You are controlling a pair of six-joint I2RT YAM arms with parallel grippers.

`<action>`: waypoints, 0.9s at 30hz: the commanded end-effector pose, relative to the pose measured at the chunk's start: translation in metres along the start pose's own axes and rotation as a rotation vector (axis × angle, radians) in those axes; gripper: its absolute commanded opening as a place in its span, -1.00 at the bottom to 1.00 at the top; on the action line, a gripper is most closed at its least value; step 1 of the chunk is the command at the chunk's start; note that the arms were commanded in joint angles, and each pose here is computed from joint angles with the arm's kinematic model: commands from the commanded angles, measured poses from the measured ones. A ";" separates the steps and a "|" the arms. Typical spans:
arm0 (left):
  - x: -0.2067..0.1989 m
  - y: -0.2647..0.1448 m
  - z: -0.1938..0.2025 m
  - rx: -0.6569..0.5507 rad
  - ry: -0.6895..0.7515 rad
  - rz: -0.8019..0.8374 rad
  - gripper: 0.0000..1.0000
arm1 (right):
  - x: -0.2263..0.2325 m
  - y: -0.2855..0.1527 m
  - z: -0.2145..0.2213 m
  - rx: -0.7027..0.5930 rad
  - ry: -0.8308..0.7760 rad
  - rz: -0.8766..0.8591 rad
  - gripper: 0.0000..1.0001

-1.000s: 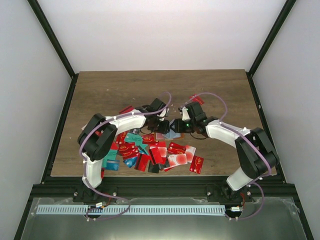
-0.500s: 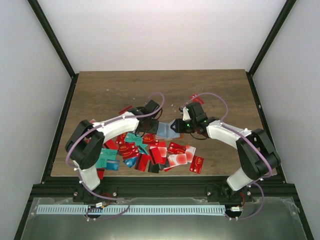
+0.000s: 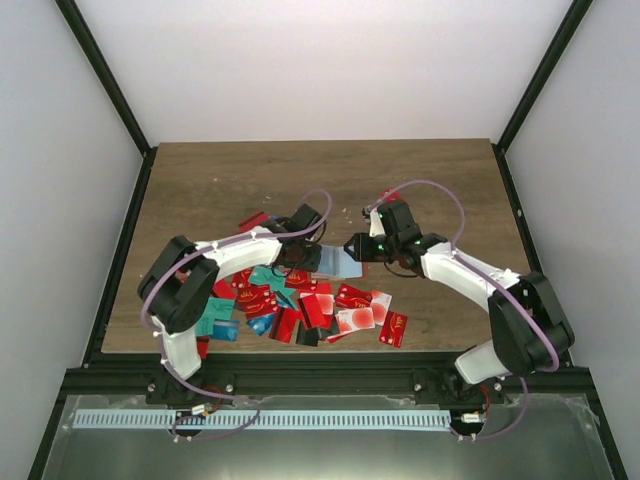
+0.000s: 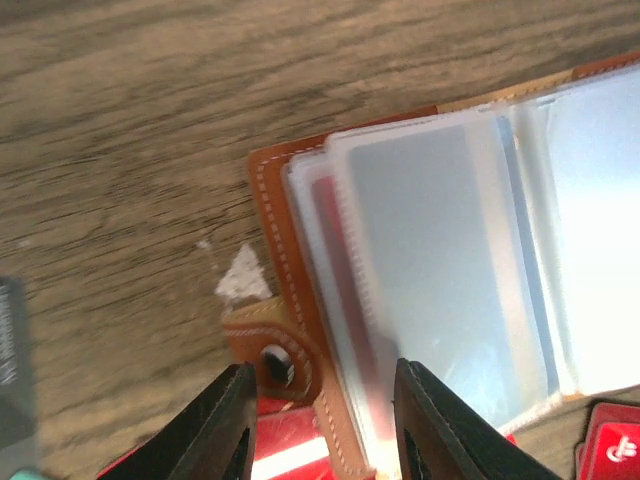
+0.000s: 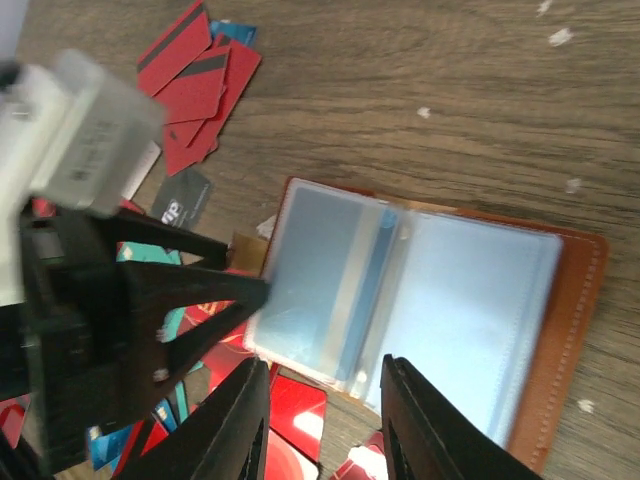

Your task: Put the credit cards into the card holder

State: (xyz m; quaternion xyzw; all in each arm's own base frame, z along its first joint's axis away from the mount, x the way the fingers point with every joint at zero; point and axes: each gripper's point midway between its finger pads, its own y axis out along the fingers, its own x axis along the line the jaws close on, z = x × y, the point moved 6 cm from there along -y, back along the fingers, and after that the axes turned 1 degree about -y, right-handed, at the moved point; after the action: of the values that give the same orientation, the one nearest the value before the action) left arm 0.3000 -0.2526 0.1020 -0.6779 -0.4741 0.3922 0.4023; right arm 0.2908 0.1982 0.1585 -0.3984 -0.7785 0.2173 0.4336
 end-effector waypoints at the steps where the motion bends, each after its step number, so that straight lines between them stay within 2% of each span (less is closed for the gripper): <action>1: -0.012 0.019 -0.008 0.018 0.028 0.063 -0.22 | 0.009 0.008 -0.001 0.029 -0.002 -0.092 -0.35; 7: -0.019 0.033 -0.012 0.040 0.036 0.085 -0.29 | -0.009 0.017 0.005 0.051 0.050 -0.037 -0.36; 15: -0.031 0.035 -0.021 0.041 0.018 0.142 -0.29 | -0.022 0.006 0.002 0.030 0.069 -0.013 -0.36; 18: -0.026 0.020 -0.023 0.007 0.006 0.116 -0.28 | -0.015 0.001 0.005 0.038 0.045 -0.070 -0.36; 23: -0.021 -0.021 -0.025 -0.072 0.006 0.116 -0.08 | -0.004 -0.008 0.021 0.083 0.033 -0.174 -0.36; 27: -0.016 -0.042 -0.006 -0.052 0.007 0.144 -0.02 | 0.009 -0.012 0.050 0.154 0.034 -0.243 -0.34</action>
State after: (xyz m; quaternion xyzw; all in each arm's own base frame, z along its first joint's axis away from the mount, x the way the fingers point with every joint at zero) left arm 0.3054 -0.2697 0.1264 -0.7143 -0.4385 0.4037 0.3668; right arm 0.2682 0.1880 0.1423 -0.3301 -0.7817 0.2107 0.4853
